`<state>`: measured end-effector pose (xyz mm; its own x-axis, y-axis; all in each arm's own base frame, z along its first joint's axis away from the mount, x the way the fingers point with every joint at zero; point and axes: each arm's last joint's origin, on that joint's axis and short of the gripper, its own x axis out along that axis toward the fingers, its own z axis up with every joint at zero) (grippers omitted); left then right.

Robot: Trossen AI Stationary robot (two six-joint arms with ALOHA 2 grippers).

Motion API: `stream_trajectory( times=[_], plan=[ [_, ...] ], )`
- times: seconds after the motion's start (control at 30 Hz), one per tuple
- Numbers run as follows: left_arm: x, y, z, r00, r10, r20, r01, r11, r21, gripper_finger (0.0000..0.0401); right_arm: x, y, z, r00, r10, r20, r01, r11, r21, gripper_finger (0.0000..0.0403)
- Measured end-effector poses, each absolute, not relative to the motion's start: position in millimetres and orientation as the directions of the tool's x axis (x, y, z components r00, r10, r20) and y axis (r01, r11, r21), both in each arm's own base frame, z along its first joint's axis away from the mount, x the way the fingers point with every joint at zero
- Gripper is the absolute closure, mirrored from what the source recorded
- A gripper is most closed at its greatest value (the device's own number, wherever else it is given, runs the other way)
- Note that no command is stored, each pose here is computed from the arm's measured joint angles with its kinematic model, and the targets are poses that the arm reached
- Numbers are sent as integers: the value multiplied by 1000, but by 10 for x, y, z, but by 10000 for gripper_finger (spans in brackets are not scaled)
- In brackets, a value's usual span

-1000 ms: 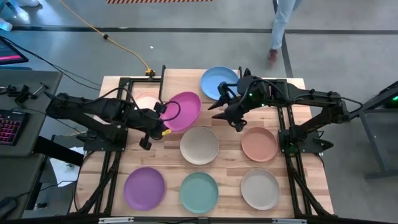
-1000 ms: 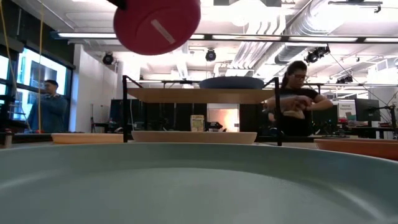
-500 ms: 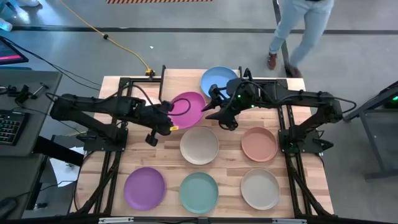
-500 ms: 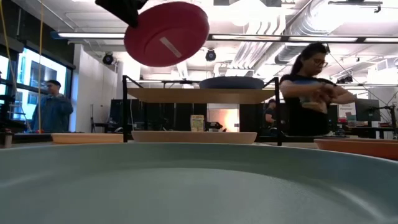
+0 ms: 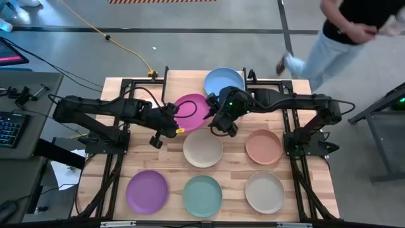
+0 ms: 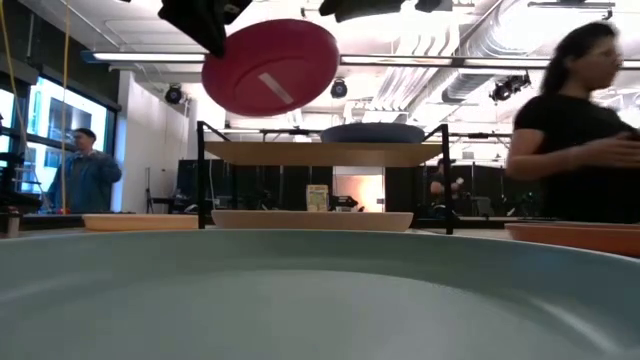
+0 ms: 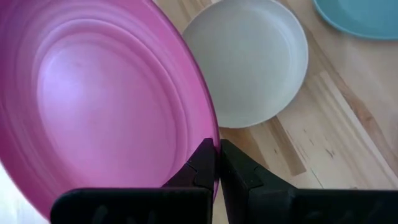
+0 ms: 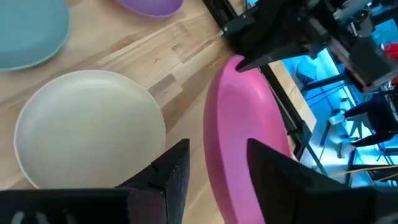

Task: Place and stack plates onto a shelf
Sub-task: Stack the pink plate on top of the blue plate on the shelf

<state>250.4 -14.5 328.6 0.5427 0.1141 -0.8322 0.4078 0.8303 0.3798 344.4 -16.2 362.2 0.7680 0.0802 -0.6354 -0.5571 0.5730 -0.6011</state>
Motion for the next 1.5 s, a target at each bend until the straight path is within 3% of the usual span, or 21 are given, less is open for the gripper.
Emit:
stream_trajectory(
  times=[0.57, 0.7, 1.0, 1.5],
  plan=[
    [2509, -146, 3290, 549, 113, -828, 400, 835, 379, 401, 3585, -197, 3438, 733, -14, -680, -550, 576, -605, 256],
    [2509, -146, 3290, 549, 113, -828, 400, 835, 379, 401, 3584, -207, 3443, 734, -50, -677, -533, 577, -620, 283],
    [2504, -145, 3293, 549, 117, -828, 399, 833, 383, 400, 3558, -196, 3409, 704, -57, -708, -548, 591, -593, 390],
    [2531, -143, 3309, 576, 121, -809, 360, 851, 383, 382, 3537, -82, 3385, 677, -91, -731, -564, 574, -594, 401]
  ],
)
